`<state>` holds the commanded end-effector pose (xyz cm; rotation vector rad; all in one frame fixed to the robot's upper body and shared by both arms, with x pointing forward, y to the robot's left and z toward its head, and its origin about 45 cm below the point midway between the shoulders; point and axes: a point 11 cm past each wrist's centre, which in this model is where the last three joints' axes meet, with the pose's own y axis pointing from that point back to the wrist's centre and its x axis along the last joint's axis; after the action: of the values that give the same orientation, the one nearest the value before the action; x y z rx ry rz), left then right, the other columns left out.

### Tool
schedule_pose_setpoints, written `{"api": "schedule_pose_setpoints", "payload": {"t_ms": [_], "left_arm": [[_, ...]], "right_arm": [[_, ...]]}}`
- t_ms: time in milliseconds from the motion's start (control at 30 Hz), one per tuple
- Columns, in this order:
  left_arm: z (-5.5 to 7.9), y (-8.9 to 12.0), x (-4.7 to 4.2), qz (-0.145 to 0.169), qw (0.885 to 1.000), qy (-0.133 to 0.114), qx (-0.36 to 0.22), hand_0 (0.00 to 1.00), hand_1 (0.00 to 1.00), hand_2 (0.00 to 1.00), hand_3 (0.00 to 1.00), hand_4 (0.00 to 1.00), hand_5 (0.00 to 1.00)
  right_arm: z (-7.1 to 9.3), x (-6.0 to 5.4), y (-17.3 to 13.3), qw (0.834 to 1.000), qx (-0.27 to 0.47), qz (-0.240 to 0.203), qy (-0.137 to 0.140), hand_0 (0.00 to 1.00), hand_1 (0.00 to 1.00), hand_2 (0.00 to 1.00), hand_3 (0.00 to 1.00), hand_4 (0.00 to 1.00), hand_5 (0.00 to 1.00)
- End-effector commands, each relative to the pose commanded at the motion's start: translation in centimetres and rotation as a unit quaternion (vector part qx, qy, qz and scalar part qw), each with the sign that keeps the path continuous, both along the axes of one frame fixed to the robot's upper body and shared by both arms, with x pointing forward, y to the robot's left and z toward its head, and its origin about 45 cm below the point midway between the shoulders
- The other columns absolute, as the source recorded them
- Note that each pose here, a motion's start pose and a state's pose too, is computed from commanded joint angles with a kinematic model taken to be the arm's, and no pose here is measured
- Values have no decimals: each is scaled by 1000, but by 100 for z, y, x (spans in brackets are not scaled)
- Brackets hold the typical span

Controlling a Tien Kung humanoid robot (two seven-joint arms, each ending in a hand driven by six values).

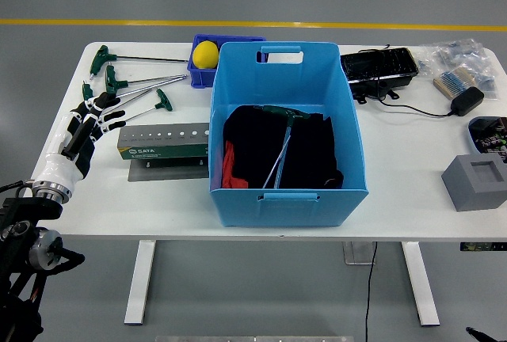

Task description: Lift tool from toolbox,place it in box,lift tool from toolbox,place it in box

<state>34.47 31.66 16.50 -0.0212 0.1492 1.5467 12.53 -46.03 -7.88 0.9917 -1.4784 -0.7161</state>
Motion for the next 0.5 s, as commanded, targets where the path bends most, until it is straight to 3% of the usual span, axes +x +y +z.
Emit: {"api": "schedule_pose_setpoints", "payload": {"t_ms": [100, 133, 500], "left_arm": [[21, -39, 4, -7, 1000, -3, 0, 655, 706, 753, 667, 900, 673], [24, -46, 5, -7, 1000, -4, -1, 753, 753, 778, 675, 898, 678], [-25, -99, -17, -12, 1000, -10, -25, 802, 810, 836, 714, 897, 689]], "right_arm": [[0, 0, 1, 1000, 0, 0, 0, 618, 600, 671, 545, 778, 649], [0, 0, 1, 1000, 0, 0, 0, 618, 600, 671, 544, 778, 649], [-6, -18, 2, 1000, 0, 1, 2, 618, 599, 670, 544, 777, 648]]}}
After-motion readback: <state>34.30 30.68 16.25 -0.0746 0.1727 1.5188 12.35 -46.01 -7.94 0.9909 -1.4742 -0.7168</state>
